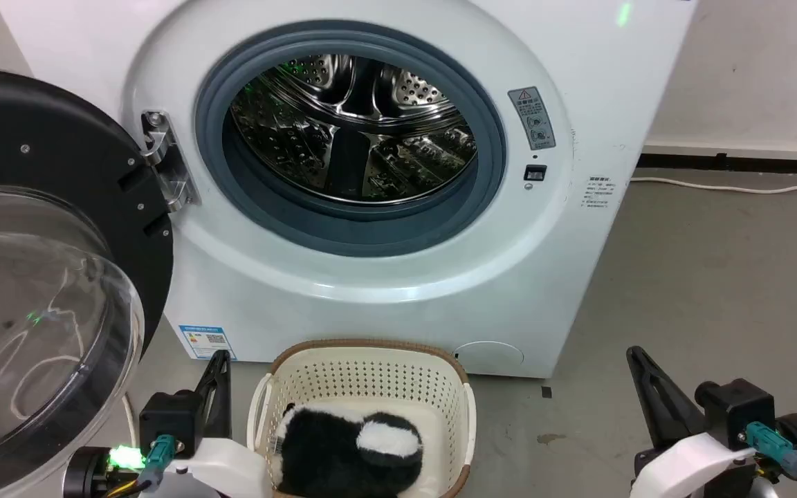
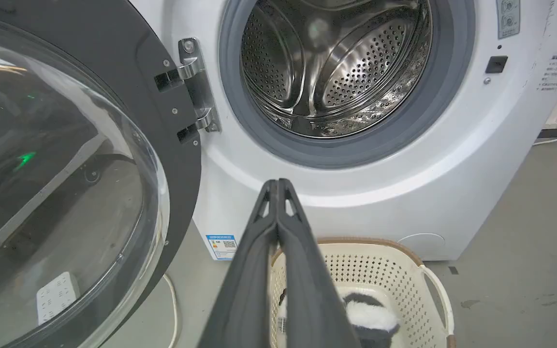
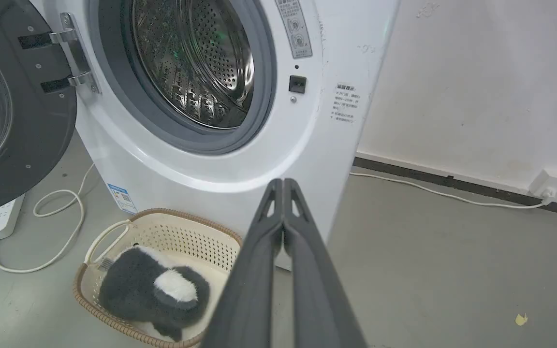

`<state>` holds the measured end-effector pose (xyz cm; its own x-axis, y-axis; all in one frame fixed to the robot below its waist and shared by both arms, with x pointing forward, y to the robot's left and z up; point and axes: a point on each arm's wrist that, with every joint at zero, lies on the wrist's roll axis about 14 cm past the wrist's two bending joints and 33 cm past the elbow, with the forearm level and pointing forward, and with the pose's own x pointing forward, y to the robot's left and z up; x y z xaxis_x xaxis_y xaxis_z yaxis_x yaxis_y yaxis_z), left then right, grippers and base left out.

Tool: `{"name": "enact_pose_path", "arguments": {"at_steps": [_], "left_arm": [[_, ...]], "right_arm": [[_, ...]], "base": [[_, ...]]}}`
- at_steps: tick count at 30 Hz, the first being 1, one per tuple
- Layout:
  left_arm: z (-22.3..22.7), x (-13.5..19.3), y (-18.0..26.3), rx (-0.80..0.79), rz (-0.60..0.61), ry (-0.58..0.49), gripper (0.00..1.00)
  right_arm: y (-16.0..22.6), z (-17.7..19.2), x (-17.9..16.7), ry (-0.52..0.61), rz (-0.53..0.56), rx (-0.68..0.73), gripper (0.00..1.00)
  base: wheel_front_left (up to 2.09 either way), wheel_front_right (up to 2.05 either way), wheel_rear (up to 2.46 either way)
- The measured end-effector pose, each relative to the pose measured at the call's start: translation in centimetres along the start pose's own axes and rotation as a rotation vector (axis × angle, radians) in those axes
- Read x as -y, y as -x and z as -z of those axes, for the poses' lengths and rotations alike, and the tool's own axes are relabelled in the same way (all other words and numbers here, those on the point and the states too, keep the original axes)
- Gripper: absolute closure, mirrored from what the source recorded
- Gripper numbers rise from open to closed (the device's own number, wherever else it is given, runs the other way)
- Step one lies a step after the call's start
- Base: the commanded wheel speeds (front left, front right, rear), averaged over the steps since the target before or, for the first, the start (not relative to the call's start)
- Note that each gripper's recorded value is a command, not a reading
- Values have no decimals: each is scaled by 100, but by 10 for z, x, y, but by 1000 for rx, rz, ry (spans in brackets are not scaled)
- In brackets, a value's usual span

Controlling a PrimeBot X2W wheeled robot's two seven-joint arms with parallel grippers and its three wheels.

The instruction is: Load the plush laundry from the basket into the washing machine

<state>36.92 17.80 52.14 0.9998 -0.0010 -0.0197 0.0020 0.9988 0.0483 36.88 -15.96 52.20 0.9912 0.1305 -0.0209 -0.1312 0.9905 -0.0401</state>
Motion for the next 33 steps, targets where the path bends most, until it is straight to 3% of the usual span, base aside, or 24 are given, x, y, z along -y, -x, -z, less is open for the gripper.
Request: {"name": "enact_pose_path", "arguments": {"at_steps": [29, 30, 33], "left_arm": [[0, 0, 0, 0, 0, 0, 100], [0, 0, 0, -1, 0, 0, 0], [0, 0, 0, -1, 0, 0, 0]], "right_arm": [[0, 0, 0, 0, 0, 0, 100], [0, 0, 0, -1, 0, -1, 0], [0, 0, 0, -1, -1, -1, 0]], "base": [[0, 0, 0], [0, 0, 0], [0, 0, 0]]}}
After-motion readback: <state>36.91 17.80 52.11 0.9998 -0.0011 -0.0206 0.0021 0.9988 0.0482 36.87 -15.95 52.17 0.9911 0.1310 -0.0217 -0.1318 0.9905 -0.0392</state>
